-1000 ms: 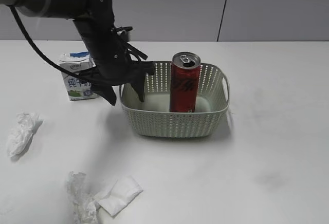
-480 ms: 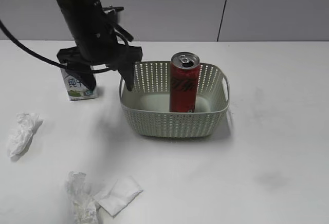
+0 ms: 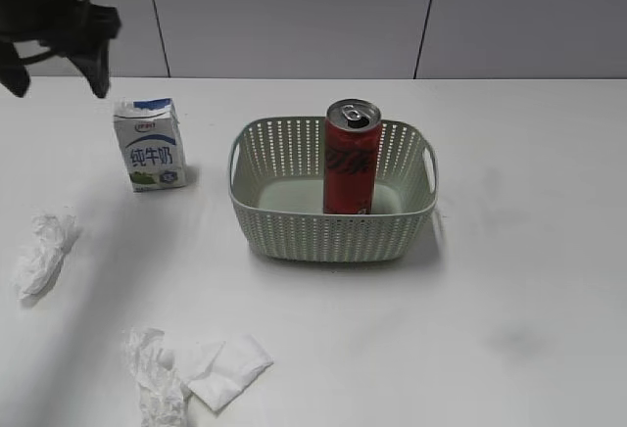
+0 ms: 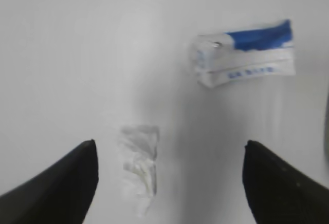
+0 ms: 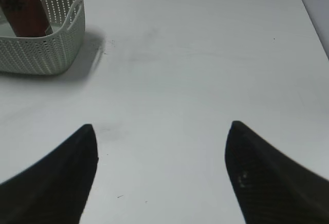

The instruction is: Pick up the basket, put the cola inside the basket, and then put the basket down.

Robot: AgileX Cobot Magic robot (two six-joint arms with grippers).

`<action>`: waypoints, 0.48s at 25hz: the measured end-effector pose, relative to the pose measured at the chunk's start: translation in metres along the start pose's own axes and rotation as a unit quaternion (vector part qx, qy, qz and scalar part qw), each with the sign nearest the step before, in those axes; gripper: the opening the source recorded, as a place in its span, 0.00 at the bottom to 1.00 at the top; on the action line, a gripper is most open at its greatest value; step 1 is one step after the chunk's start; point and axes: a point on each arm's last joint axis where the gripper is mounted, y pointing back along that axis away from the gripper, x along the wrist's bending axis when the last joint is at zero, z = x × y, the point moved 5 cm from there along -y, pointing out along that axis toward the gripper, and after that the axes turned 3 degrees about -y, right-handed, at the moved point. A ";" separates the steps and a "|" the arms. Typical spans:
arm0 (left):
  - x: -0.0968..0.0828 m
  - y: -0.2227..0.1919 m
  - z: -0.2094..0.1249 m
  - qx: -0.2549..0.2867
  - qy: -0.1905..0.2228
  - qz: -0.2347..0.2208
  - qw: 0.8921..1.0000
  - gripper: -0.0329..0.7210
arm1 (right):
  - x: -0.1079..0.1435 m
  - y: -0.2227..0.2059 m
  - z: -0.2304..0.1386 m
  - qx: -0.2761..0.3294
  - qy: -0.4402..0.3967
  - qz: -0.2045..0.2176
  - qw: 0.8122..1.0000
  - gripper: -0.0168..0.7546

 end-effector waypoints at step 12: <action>0.063 0.077 -0.018 -0.089 0.012 -0.004 0.996 0.91 | 0.000 0.000 0.000 0.000 0.000 0.000 1.000 0.78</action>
